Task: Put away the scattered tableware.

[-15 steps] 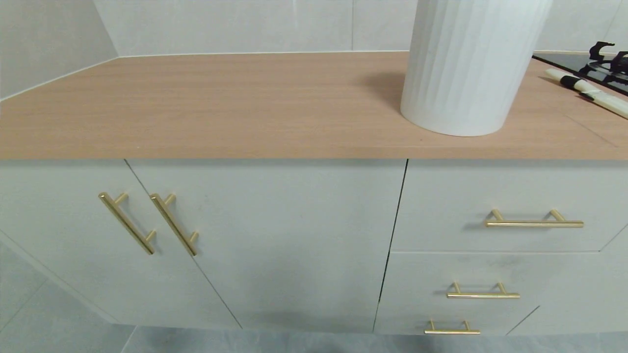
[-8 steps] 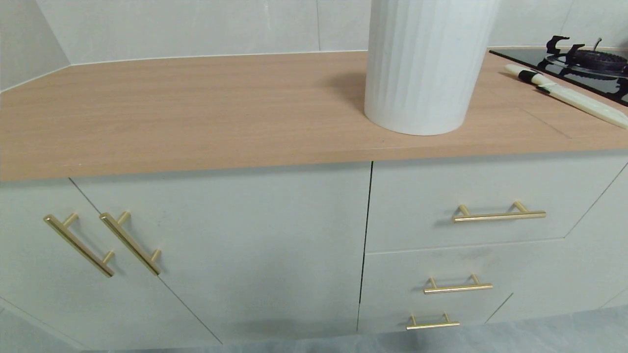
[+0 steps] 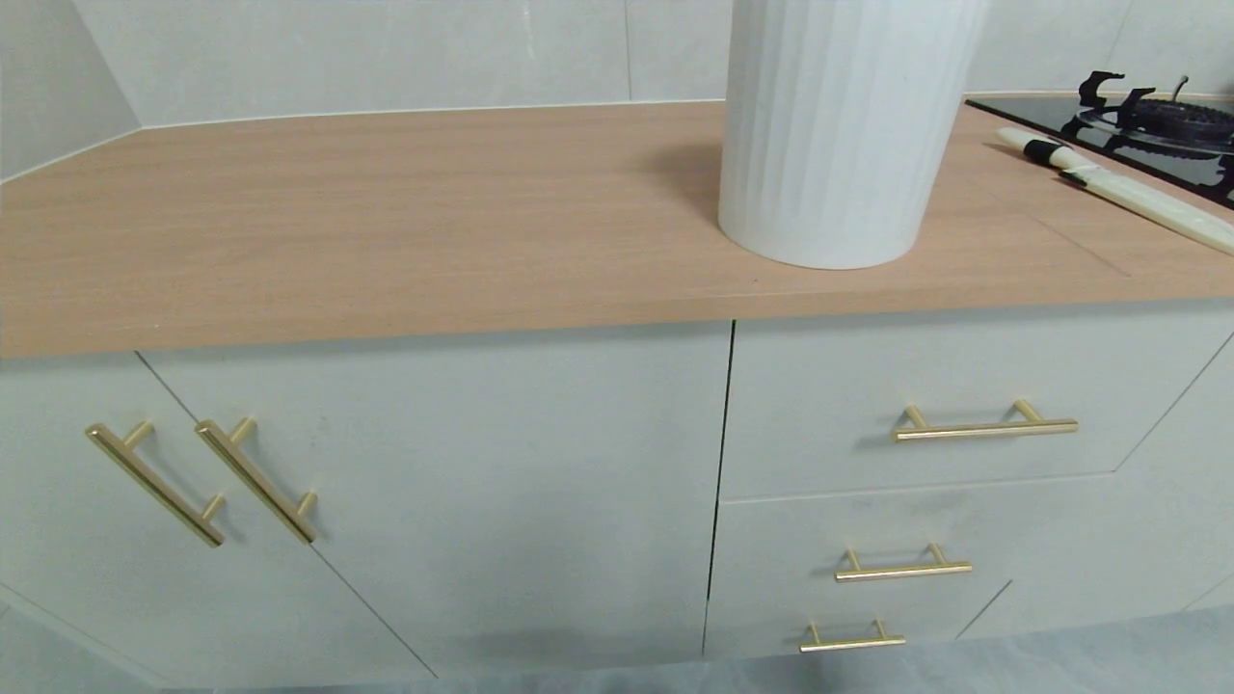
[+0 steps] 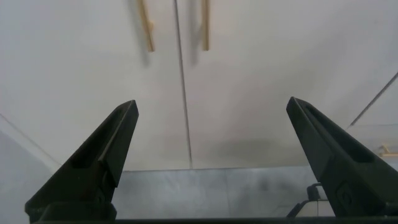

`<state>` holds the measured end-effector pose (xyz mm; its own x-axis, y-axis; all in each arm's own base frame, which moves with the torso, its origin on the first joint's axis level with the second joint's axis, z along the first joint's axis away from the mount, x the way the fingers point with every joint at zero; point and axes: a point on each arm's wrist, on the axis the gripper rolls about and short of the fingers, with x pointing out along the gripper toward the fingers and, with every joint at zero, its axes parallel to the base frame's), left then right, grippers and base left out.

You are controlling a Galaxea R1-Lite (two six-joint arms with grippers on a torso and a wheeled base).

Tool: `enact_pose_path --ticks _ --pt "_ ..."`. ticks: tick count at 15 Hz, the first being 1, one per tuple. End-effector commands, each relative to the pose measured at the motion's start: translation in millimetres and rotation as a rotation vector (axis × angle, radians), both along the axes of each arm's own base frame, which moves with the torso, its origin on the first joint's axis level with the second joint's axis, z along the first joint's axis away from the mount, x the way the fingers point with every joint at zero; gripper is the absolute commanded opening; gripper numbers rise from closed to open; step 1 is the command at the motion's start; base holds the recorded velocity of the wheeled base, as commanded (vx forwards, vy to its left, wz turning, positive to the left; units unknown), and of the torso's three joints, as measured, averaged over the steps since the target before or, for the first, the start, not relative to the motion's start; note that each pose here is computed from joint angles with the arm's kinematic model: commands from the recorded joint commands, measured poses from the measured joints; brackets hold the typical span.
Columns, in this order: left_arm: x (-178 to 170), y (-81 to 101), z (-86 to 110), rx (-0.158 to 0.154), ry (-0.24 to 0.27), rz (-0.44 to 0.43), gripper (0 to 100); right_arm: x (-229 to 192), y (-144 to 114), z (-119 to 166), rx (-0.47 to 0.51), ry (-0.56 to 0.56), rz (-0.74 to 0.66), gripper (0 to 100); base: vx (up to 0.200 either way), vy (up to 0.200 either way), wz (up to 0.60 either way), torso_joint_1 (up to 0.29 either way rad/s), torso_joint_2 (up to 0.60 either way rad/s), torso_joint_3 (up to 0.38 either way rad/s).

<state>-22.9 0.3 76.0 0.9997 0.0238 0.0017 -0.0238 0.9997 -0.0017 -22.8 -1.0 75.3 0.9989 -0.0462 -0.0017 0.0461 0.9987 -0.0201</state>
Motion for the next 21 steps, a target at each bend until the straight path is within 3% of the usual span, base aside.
enact_pose_path --ticks 1,8,14,17,21 --pt "0.1 0.0 -0.2 0.0 0.003 0.001 100 0.1 0.0 0.1 0.0 0.001 0.0 100 0.0 -0.2 0.0 -0.002 0.01 0.007" --pt "0.1 0.0 0.0 -0.001 0.002 0.001 100 0.1 0.0 0.1 0.0 0.001 0.0 100 0.0 -0.2 0.0 0.002 0.0 0.004" --pt "0.1 0.0 0.0 -0.001 0.002 0.001 100 0.1 0.0 0.1 -0.001 0.001 -0.001 100 0.0 0.0 0.0 0.0 0.0 0.0" --pt "0.1 0.0 0.0 -0.003 0.002 0.001 100 0.1 0.0 0.1 -0.001 0.001 -0.001 100 0.2 0.0 0.0 -0.001 0.0 0.002" --pt "0.1 0.0 0.0 -0.003 0.002 0.001 100 0.1 0.0 0.1 0.0 0.001 -0.001 100 0.0 0.0 0.0 0.0 0.0 0.0"
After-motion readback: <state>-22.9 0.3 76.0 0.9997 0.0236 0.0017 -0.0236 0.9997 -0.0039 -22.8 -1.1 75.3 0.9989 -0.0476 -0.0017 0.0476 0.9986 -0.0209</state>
